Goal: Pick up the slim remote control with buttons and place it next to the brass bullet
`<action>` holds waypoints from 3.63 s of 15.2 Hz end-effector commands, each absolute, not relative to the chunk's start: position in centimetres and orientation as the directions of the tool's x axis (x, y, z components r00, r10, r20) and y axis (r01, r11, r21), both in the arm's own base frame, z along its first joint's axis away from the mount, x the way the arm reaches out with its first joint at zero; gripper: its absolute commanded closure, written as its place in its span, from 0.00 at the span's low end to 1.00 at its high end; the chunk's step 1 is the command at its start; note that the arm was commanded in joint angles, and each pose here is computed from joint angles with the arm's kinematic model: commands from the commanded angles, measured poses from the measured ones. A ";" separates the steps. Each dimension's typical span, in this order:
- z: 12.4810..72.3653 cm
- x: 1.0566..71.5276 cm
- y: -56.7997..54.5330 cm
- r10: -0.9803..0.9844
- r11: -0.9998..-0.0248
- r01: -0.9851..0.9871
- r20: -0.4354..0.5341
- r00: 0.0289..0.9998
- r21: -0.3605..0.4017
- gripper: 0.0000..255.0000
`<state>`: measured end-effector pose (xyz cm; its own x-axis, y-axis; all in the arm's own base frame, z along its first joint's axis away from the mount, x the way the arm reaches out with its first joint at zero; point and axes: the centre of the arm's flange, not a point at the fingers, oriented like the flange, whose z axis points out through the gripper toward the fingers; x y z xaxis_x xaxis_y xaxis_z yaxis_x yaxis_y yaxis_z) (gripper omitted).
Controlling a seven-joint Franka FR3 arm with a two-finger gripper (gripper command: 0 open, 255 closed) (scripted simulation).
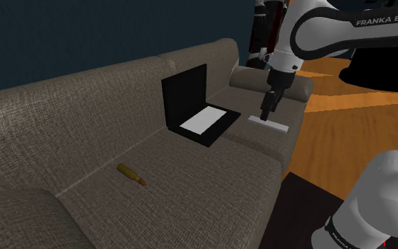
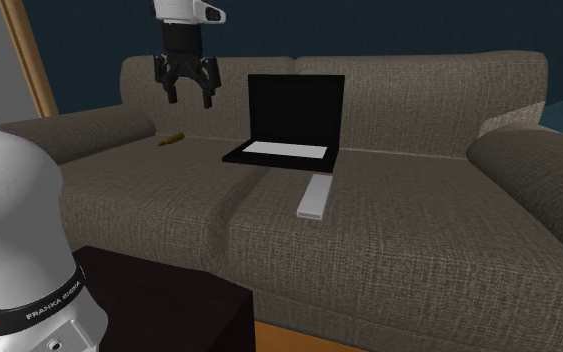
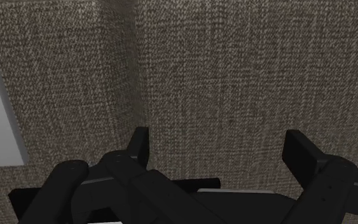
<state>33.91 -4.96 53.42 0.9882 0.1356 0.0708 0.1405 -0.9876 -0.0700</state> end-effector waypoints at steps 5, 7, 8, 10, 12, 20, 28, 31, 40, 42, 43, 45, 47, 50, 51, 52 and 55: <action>49.4 36.3 -11.1 0.146 -0.988 0.149 0.054 0.988 -0.051 0.00; 48.1 37.1 -13.2 0.149 -0.988 0.151 0.048 0.988 -0.045 0.00; 47.5 37.6 -14.2 0.150 -0.987 0.152 0.045 0.988 -0.042 0.00; 46.2 38.4 -16.3 0.153 -0.987 0.154 0.039 0.987 -0.035 0.00; 45.0 39.3 -18.4 0.156 -0.987 0.157 0.033 0.987 -0.029 0.00; 40.0 42.7 -26.7 0.167 -0.986 0.167 0.009 0.986 -0.005 0.00; 35.5 44.7 -31.9 0.173 -0.985 0.173 -0.006 0.985 0.010 0.00; 33.9 44.7 -31.9 0.173 -0.985 0.173 -0.006 0.985 0.010 0.00; 33.0 44.7 -32.0 0.173 -0.985 0.173 -0.006 0.985 0.010 0.00; 33.0 44.7 -32.0 0.173 -0.985 0.173 -0.006 0.985 0.010 1.00; 33.0 44.7 -32.0 0.173 -0.985 0.173 -0.006 0.985 0.010 1.00; 33.0 44.7 -32.0 0.173 -0.985 0.173 -0.006 0.985 0.010 1.00; 33.0 44.7 -32.0 0.173 -0.985 0.173 -0.006 0.985 0.010 1.00; 33.0 44.7 -32.0 0.173 -0.985 0.173 -0.006 0.985 0.010 1.00; 33.0 44.7 -32.0 0.173 -0.985 0.173 -0.006 0.985 0.010 1.00; 33.6 44.7 -32.0 0.173 -0.985 0.173 -0.006 0.985 0.010 1.00; 35.2 44.7 -32.0 0.173 -0.985 0.173 -0.006 0.985 0.010 1.00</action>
<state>44.74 -31.86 34.60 0.9849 0.1730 -0.0058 0.1730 -0.9849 0.0099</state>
